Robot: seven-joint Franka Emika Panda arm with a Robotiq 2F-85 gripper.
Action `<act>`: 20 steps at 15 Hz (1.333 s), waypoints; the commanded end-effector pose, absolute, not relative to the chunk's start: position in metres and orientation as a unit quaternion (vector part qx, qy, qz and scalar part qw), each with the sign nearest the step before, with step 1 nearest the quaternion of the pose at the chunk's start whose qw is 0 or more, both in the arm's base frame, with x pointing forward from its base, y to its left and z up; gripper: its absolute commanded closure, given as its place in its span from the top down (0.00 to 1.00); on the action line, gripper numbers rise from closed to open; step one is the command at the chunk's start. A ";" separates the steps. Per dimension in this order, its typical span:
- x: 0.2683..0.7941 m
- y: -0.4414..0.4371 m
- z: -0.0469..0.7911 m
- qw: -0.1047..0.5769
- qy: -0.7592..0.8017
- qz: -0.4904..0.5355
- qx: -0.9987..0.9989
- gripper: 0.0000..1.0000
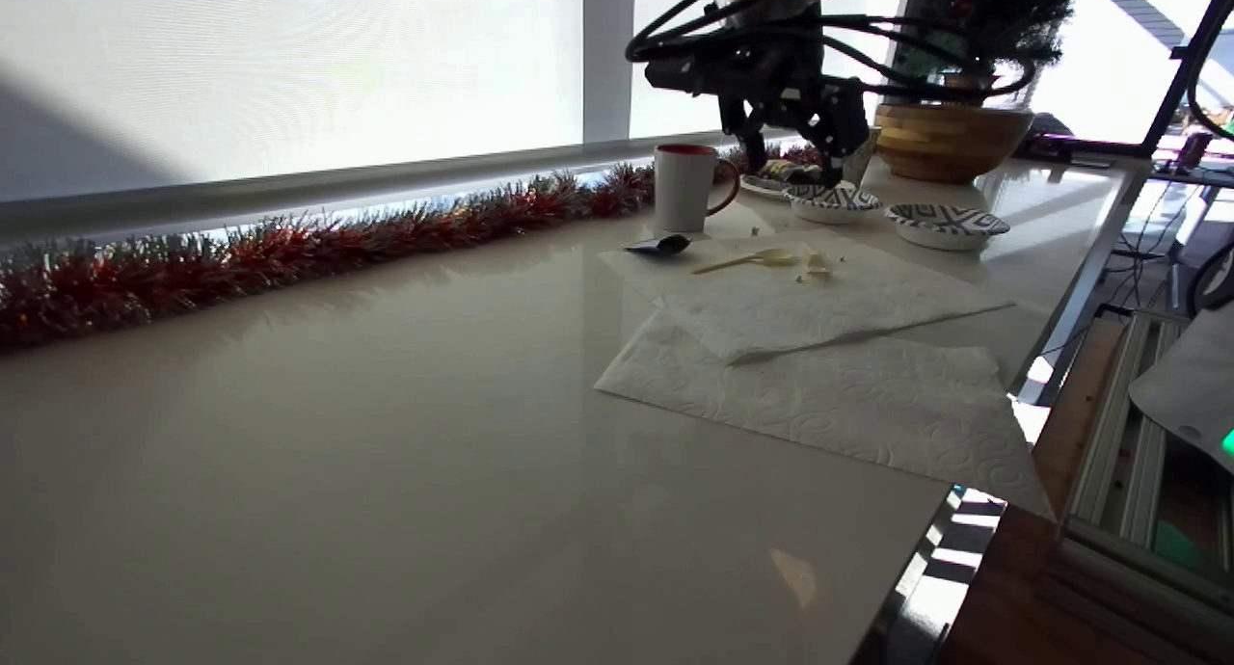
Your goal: Use the spoon to transfer some contents from the closest bowl to the right cup
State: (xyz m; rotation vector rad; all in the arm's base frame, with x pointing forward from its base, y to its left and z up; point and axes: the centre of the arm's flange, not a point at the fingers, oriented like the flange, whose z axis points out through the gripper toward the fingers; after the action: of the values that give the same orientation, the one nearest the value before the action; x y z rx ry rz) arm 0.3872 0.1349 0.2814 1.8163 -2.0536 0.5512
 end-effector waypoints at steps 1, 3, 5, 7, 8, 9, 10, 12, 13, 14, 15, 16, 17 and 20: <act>0.389 0.136 0.275 0.163 -0.719 0.204 0.644 1.00; 0.391 0.136 0.264 0.157 -0.715 0.209 0.648 1.00; 0.391 0.136 0.261 0.157 -0.714 0.209 0.649 1.00; 0.396 0.136 0.258 0.148 -0.722 0.209 0.642 1.00; 0.399 0.135 0.256 0.144 -0.729 0.205 0.637 1.00; 0.402 0.133 0.254 0.140 -0.734 0.199 0.634 1.00; 0.405 0.132 0.252 0.134 -0.738 0.196 0.632 1.00; 0.409 0.130 0.245 0.126 -0.743 0.187 0.630 1.00; 0.411 0.129 0.241 0.123 -0.746 0.181 0.629 1.00; 0.411 0.128 0.237 0.123 -0.748 0.174 0.628 1.00; 0.411 0.128 0.233 0.122 -0.751 0.167 0.627 1.00; 0.411 0.128 0.230 0.122 -0.753 0.166 0.625 1.00; 0.412 0.127 0.226 0.122 -0.755 0.164 0.624 1.00; 0.413 0.125 0.218 0.120 -0.761 0.162 0.617 0.91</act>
State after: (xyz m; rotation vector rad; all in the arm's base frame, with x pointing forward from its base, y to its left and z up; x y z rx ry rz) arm 0.4059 0.1205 0.2273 1.8318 -2.1687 0.4822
